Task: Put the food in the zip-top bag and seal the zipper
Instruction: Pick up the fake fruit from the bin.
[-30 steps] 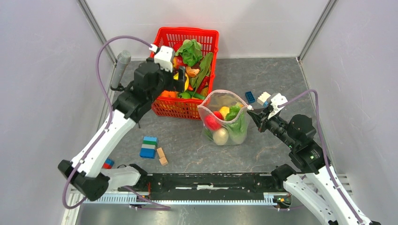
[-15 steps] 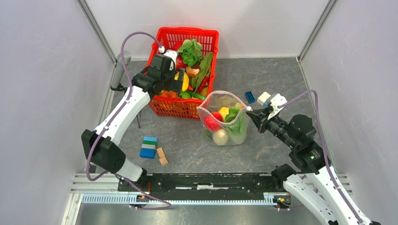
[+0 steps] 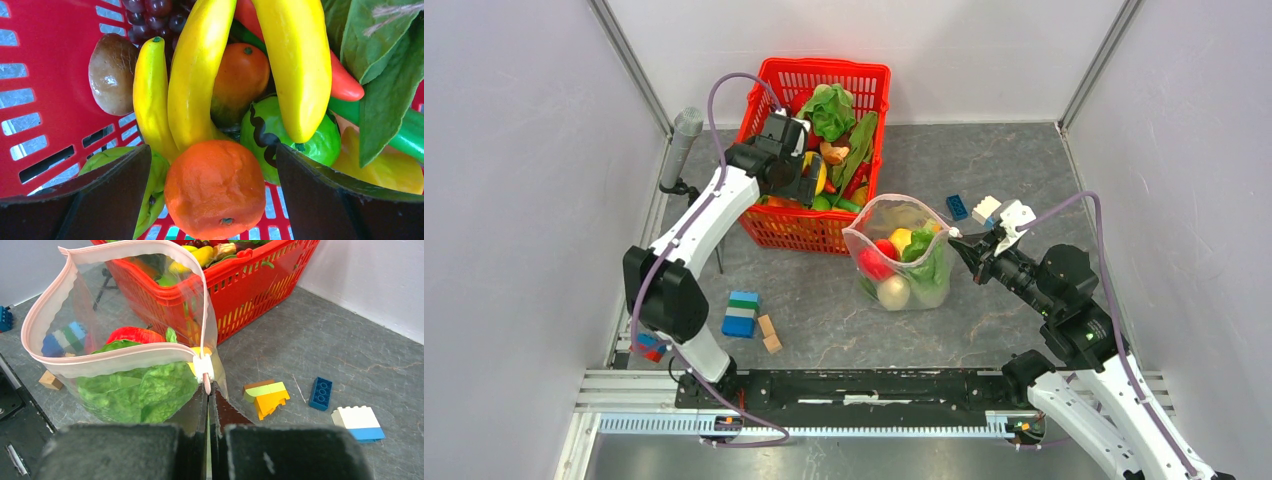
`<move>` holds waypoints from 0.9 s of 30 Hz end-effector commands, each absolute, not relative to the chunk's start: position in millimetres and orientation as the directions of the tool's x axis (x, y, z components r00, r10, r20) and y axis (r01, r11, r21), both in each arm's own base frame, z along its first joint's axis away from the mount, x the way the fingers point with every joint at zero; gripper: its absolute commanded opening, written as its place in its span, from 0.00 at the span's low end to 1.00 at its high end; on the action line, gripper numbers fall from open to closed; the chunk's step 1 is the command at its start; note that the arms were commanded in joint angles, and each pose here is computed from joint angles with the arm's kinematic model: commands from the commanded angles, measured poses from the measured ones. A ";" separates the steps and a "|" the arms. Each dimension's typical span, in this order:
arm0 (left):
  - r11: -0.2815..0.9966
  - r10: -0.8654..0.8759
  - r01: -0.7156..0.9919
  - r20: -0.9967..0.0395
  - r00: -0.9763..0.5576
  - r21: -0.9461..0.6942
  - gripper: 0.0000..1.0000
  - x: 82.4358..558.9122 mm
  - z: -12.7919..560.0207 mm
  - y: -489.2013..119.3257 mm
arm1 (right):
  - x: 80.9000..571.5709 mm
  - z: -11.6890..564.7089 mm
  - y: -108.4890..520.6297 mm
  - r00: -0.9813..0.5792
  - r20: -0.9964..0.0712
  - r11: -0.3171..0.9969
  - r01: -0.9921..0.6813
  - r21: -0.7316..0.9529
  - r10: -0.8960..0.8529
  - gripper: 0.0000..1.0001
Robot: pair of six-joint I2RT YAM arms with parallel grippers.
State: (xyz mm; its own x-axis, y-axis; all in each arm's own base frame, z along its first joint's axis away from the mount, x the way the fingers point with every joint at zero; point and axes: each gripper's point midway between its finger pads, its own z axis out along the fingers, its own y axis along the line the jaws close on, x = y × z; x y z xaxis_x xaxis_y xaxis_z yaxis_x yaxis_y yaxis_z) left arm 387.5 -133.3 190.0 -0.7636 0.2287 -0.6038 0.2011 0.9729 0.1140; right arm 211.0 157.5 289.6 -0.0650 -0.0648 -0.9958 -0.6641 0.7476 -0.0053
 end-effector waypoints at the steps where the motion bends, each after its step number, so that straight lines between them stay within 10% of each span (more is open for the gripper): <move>1: 0.963 0.269 0.230 -0.556 -0.786 0.140 1.00 382.0 196.1 -127.0 | 209.6 311.7 158.7 -0.013 -1.000 0.742 -0.670 -0.012 -0.027 0.00; 27: 0.939 0.344 0.300 -0.440 -0.830 0.168 1.00 359.8 186.1 -117.1 | 209.7 307.1 162.3 -0.025 -0.999 0.732 -0.681 0.000 -0.024 0.00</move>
State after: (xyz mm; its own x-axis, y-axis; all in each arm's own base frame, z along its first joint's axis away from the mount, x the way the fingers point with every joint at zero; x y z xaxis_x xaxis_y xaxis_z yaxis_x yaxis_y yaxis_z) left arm 373.7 -124.5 198.7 -0.7938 0.2993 -0.5294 0.2547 0.9541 0.1576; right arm 209.8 160.4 288.6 -0.0744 -0.0605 -0.9954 -0.6756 0.7372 0.0057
